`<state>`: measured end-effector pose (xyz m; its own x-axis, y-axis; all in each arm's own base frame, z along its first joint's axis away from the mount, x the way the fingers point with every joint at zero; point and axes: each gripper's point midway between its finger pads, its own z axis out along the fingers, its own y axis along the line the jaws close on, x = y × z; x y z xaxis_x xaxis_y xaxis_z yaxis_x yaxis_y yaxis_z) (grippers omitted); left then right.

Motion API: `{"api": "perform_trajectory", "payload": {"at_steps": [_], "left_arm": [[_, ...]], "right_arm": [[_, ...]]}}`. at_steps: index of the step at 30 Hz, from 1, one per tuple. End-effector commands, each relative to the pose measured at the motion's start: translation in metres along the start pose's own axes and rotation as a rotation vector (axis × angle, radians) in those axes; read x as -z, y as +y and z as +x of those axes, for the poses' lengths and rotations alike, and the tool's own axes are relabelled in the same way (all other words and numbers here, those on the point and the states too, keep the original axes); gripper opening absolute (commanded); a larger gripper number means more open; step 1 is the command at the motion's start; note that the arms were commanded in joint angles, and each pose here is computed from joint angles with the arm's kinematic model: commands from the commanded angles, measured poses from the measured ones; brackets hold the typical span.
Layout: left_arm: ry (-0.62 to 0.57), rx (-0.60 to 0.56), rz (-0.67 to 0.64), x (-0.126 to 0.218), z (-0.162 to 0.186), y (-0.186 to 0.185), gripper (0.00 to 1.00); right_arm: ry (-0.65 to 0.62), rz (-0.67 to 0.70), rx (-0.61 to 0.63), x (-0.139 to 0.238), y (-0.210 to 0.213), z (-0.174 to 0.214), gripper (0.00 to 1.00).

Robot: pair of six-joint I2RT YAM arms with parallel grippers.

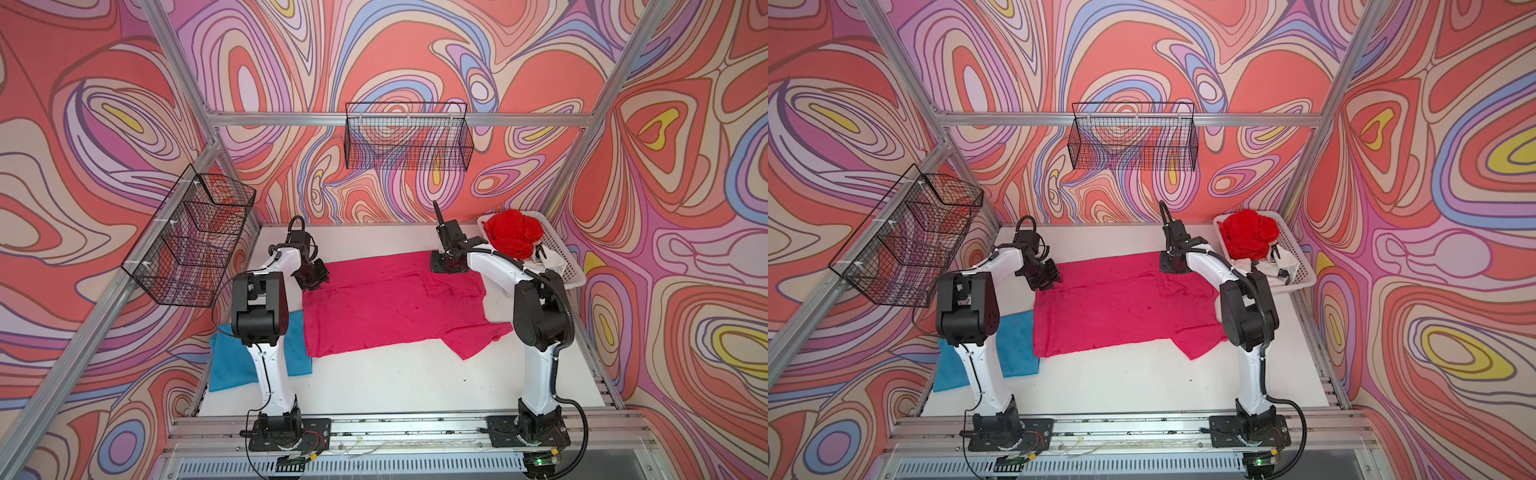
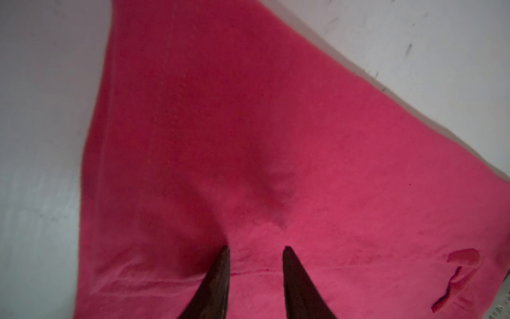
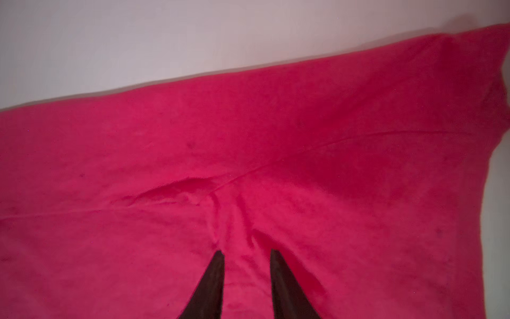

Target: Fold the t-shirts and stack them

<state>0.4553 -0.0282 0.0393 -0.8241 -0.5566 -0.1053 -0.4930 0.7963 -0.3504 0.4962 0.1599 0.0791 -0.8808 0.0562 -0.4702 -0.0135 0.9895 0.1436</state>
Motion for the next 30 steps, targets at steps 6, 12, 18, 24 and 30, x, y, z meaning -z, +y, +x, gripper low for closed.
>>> {"api": "perform_trajectory", "payload": {"at_steps": [6, 12, 18, 24, 30], "left_arm": [[0.055, 0.005, -0.012, -0.015, -0.002, -0.002, 0.35], [0.093, 0.017, -0.007, -0.035, -0.01, -0.007, 0.35], [0.11, 0.033, 0.016, -0.053, -0.024, -0.019, 0.34], [0.12, 0.026, 0.059, -0.065, -0.039, -0.039, 0.34], [0.088, 0.014, 0.119, -0.055, -0.049, -0.059, 0.35]], "right_arm": [[0.043, 0.093, -0.067, -0.063, -0.065, -0.01, 0.31], [0.055, 0.116, -0.09, -0.087, -0.08, -0.018, 0.31], [0.045, 0.145, -0.119, -0.105, -0.102, -0.032, 0.32], [0.019, 0.119, -0.095, -0.117, -0.103, -0.05, 0.34], [-0.038, 0.085, -0.076, -0.108, -0.099, -0.08, 0.4]]}}
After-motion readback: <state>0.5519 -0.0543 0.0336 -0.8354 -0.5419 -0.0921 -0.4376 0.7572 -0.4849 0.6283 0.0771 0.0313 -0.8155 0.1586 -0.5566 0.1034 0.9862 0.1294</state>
